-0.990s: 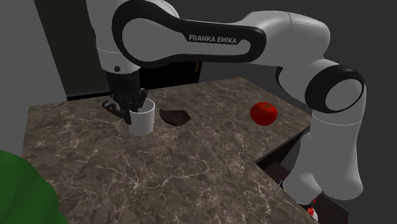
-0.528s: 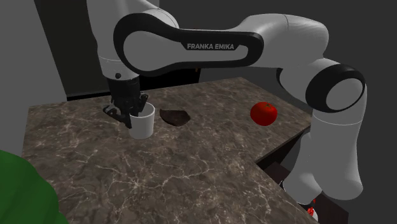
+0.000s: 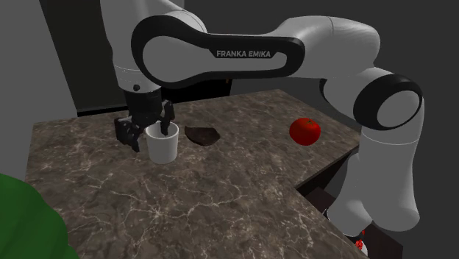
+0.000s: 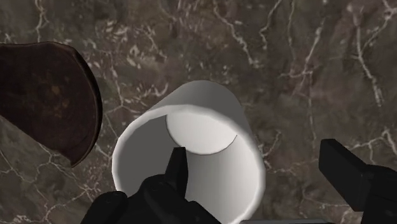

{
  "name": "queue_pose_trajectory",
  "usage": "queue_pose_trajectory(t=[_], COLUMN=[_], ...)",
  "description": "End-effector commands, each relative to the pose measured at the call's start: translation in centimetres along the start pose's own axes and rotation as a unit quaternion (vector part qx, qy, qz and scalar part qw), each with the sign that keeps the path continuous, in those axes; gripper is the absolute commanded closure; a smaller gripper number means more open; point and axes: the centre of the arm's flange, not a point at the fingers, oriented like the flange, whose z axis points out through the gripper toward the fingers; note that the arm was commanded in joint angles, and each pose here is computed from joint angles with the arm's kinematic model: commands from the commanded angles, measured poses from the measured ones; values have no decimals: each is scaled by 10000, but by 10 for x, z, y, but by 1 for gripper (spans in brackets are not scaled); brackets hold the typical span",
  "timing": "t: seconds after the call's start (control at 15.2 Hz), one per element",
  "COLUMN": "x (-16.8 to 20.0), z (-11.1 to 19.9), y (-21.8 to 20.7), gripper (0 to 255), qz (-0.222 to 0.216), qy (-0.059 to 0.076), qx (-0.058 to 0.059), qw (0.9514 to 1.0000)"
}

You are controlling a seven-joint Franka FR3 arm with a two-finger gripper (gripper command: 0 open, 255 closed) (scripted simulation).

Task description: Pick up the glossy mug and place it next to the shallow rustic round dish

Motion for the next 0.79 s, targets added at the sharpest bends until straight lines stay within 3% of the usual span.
queue_pose_trajectory(t=[0.0,0.26,0.73], x=[0,0,0], z=[0,-50,-50], y=[0,0,0], gripper=[0,0,0], qz=[0,0,0], qy=[0,0,0], qx=[0,0,0], qw=[10000,10000,10000])
